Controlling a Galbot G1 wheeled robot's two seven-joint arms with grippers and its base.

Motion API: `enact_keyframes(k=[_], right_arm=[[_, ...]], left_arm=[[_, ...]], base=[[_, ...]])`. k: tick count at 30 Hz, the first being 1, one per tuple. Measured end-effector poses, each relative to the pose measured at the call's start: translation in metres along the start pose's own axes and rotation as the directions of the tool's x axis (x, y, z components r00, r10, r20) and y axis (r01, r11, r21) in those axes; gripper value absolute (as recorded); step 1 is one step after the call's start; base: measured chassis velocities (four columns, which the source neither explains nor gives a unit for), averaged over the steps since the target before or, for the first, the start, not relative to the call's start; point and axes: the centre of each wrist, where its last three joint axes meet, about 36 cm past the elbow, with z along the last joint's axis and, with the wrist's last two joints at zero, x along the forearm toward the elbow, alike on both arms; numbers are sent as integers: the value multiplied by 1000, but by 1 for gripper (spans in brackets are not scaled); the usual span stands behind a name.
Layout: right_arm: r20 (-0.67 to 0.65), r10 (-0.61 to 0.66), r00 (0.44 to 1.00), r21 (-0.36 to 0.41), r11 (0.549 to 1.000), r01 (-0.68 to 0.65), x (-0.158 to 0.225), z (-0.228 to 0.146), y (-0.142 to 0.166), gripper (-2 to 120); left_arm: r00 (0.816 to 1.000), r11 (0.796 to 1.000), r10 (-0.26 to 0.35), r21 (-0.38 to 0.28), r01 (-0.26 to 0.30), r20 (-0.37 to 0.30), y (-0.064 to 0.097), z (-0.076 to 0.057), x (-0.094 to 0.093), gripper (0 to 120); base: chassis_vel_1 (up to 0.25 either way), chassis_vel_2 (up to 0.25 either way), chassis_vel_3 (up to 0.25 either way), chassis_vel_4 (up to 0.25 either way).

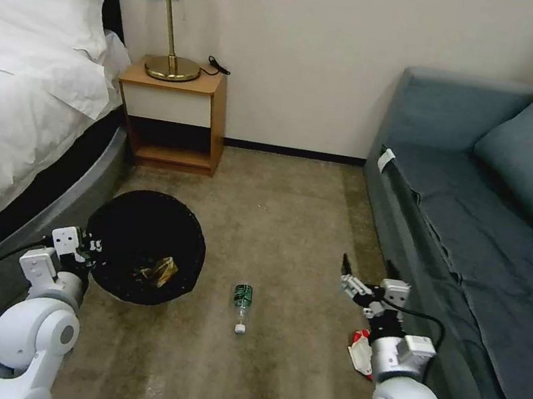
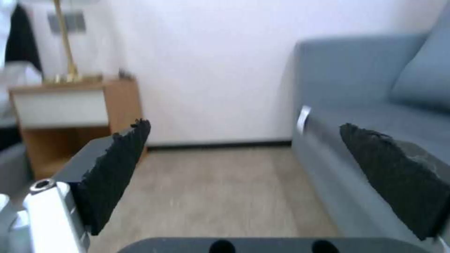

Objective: Pick up the trash bin, then pick up the garbage on the floor and place it into the trash bin.

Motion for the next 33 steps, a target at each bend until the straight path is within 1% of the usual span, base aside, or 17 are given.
enact_keyframes(k=[1, 3, 5, 7, 9, 10, 11, 12, 15, 27, 31, 33], right_arm=[[0, 0, 1000, 0, 1000, 0, 0, 0, 0, 100], [43, 32, 999, -11, 999, -31, 8, -5, 14, 100], [54, 39, 998, -14, 999, -39, 10, -6, 18, 100], [70, 58, 996, -26, 998, -56, 14, -8, 28, 100], [71, 59, 996, -25, 998, -57, 14, -8, 29, 100], [84, 64, 994, -11, 998, -63, 13, -9, 30, 100], [105, 62, 993, 23, 998, -65, 12, -10, 28, 100], [117, 59, 991, 42, 997, -64, 11, -11, 26, 100], [126, 54, 991, 52, 997, -61, 11, -13, 25, 100], [100, 34, 994, 60, 997, -40, 8, -7, 23, 100], [75, 22, 997, 51, 998, -26, 6, -6, 22, 100], [18, -8, 1000, 36, 999, 7, 3, -2, 19, 100]], left_arm=[[1000, 1000, 0, 0, 0, 0, 0, 0, 0, 4], [1000, 1000, -1, -1, 1, 1, 0, 2, -2, 4], [1000, 1000, -2, -1, 2, 3, 0, 2, -2, 4], [1000, 1000, -1, 0, 1, 5, 1, 2, -4, 4], [1000, 1000, -2, 0, 2, 5, 1, 2, -4, 4], [1000, 1000, -3, -1, 3, 7, 2, 2, -4, 4], [1000, 1000, -3, -3, 3, 14, 4, 1, -5, 4], [1000, 1000, -2, -4, 2, 19, 5, 1, -5, 4], [1000, 1000, 0, -5, 0, 23, 6, -1, -5, 4], [999, 1000, 9, 0, -9, 39, 3, -4, -3, 4], [999, 1000, 4, -5, -4, 47, 4, -6, -3, 4], [998, 1000, 6, -2, -6, 58, 3, -7, -2, 4]], base=[[0, 0, 0, 0], [0, 0, 0, 0], [0, 0, 0, 0], [0, 0, 0, 0], [0, 0, 0, 0], [0, 0, 0, 0], [0, 0, 0, 0], [0, 0, 0, 0], [0, 0, 0, 0], [0, 0, 0, 0], [0, 0, 0, 0], [0, 0, 0, 0]])
